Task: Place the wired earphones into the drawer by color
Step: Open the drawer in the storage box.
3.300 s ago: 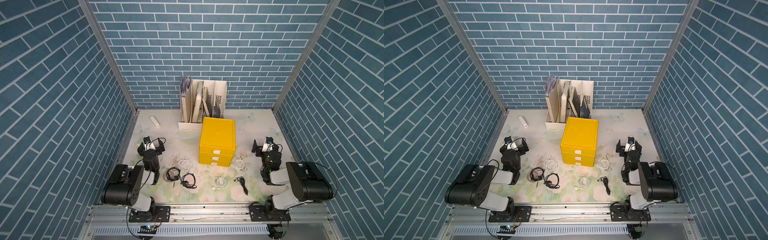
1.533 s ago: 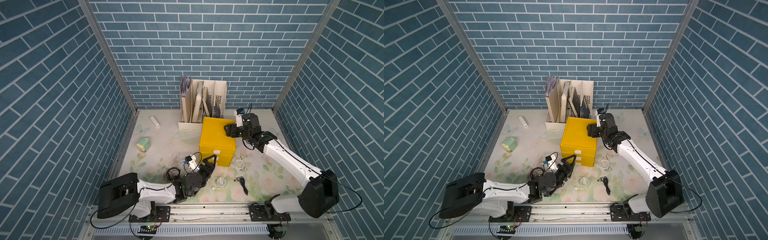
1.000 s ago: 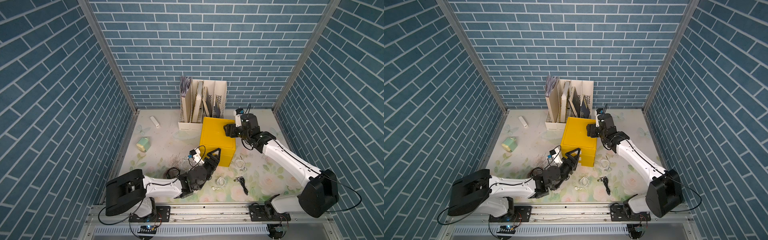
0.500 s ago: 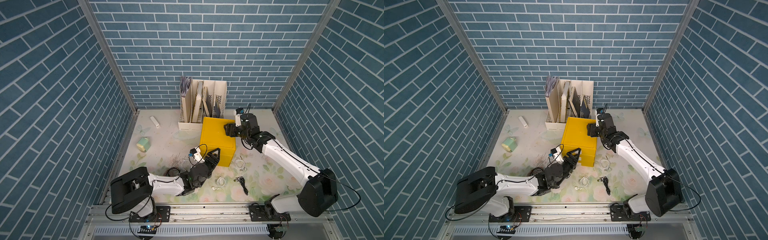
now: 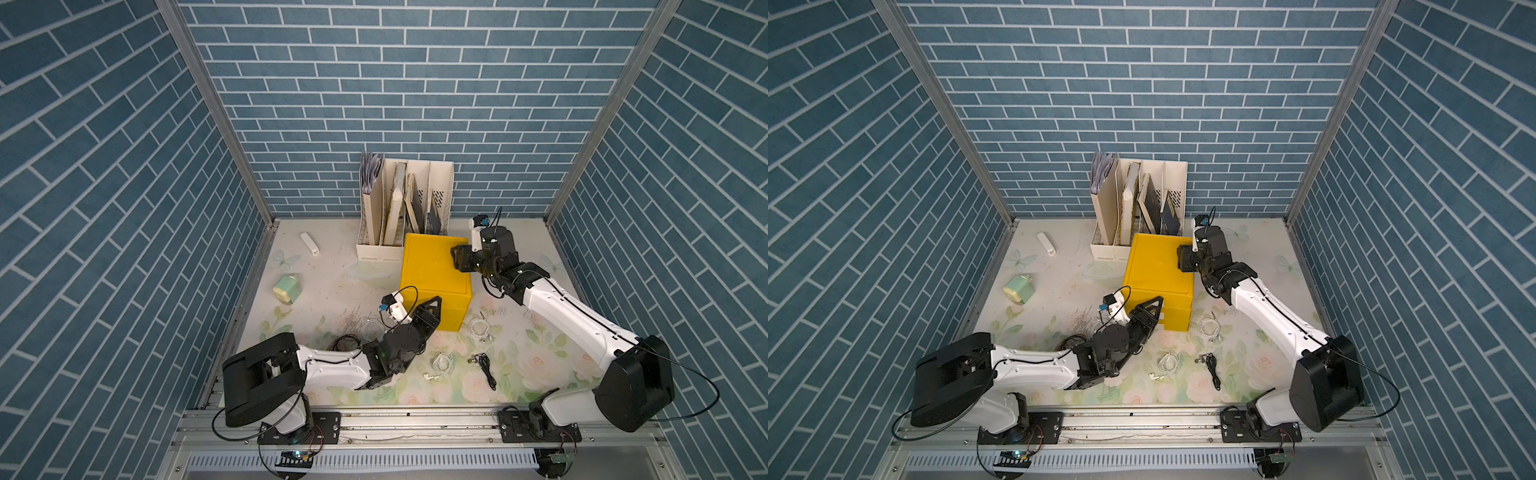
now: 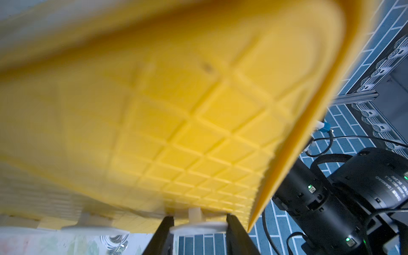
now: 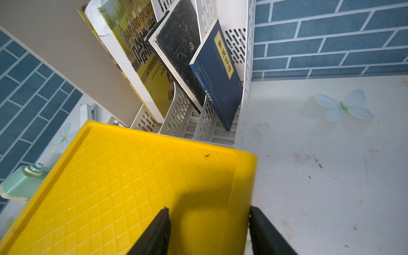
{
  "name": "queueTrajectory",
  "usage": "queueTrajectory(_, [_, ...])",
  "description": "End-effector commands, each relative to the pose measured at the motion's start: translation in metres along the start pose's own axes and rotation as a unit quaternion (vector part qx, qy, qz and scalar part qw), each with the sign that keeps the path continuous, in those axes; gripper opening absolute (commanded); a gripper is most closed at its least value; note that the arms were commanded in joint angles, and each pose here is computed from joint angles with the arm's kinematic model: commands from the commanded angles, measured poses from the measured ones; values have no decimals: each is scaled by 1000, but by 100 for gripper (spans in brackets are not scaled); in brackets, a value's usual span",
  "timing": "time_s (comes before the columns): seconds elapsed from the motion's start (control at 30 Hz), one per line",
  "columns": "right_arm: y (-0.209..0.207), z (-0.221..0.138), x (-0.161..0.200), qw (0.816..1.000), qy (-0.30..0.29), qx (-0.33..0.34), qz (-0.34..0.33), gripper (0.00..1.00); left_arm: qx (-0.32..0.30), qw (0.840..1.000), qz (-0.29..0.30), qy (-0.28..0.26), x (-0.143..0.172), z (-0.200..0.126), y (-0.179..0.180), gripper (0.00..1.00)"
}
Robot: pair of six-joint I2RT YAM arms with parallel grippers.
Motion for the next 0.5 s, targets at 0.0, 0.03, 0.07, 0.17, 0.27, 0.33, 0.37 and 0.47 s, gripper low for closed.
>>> queueTrajectory(0.0, [0,13,31,998,63,1,-23,59,7,1000,21,-7,2,-16,-1,35])
queueTrajectory(0.03, [-1,13,31,998,63,2,-25,59,5,1000,23,-5,7,-23,1,35])
queueTrajectory(0.07, [-1,14,32,998,64,4,-26,59,2,1000,23,-2,10,-27,3,35])
queueTrajectory(0.17, [-2,15,32,997,65,7,-27,59,-9,999,30,14,25,-43,7,35])
queueTrajectory(0.27, [-3,17,34,997,70,9,-27,59,-23,999,33,32,38,-59,19,36])
queueTrajectory(0.33, [-3,18,36,997,73,10,-28,59,-34,998,33,39,46,-72,26,36])
queueTrajectory(0.37, [-3,18,35,997,73,12,-28,59,-40,998,31,40,49,-76,29,36])
queueTrajectory(0.47, [-3,18,35,997,74,10,-25,59,-52,997,25,47,58,-90,36,37])
Point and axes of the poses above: each gripper's point midway between its finger pads, its own z axis out along the fingers, its own y axis along the line the jaws close on, x = y × z, the point moved 4 cm from there along -z, back along the fingers
